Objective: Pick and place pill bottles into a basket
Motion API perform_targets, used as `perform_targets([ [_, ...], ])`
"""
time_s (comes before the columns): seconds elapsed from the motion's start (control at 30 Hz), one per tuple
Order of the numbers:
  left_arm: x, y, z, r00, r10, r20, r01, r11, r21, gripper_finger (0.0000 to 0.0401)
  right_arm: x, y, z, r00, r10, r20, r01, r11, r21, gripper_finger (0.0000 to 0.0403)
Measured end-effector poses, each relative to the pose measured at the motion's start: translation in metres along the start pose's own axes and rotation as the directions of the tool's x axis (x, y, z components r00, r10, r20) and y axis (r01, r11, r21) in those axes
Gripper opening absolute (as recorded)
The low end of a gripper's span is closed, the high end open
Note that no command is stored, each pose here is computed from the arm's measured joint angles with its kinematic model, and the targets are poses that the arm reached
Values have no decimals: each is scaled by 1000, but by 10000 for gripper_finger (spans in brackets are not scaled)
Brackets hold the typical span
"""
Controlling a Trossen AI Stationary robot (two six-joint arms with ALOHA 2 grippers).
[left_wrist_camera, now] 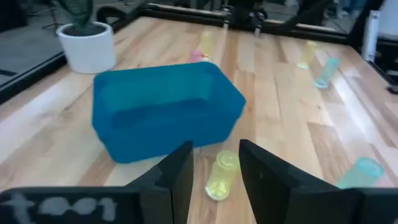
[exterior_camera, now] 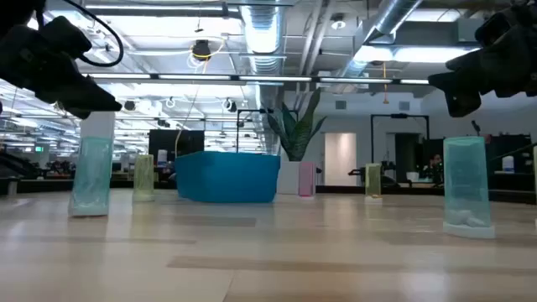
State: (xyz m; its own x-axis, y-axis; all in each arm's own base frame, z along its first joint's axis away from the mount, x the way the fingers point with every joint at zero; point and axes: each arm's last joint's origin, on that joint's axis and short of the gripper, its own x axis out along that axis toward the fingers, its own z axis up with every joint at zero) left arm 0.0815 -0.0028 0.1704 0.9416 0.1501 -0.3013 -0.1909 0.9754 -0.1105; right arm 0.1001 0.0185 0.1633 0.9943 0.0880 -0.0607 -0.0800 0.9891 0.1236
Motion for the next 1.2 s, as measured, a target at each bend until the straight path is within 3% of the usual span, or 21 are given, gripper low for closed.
perform_targets([
  [0.2, 5, 0, -3, 996, 60, -59, -61, 998, -25, 126, 0, 0, 0, 1000, 0, 0, 0, 1000, 0, 170],
  [0.37, 15, -1, -10, 981, 83, -177, -91, 995, -38, 134, 0, 0, 0, 1000, 0, 0, 0, 1000, 0, 170],
  [0.73, 33, -6, -21, 936, 76, -343, -86, 996, -14, 135, 0, 0, 0, 1000, 0, 0, 0, 1000, 0, 170],
  [1.2, 72, -17, -27, 924, 42, -381, -38, 999, 18, 135, 0, 0, 0, 1000, 0, 0, 0, 1000, 0, 170],
])
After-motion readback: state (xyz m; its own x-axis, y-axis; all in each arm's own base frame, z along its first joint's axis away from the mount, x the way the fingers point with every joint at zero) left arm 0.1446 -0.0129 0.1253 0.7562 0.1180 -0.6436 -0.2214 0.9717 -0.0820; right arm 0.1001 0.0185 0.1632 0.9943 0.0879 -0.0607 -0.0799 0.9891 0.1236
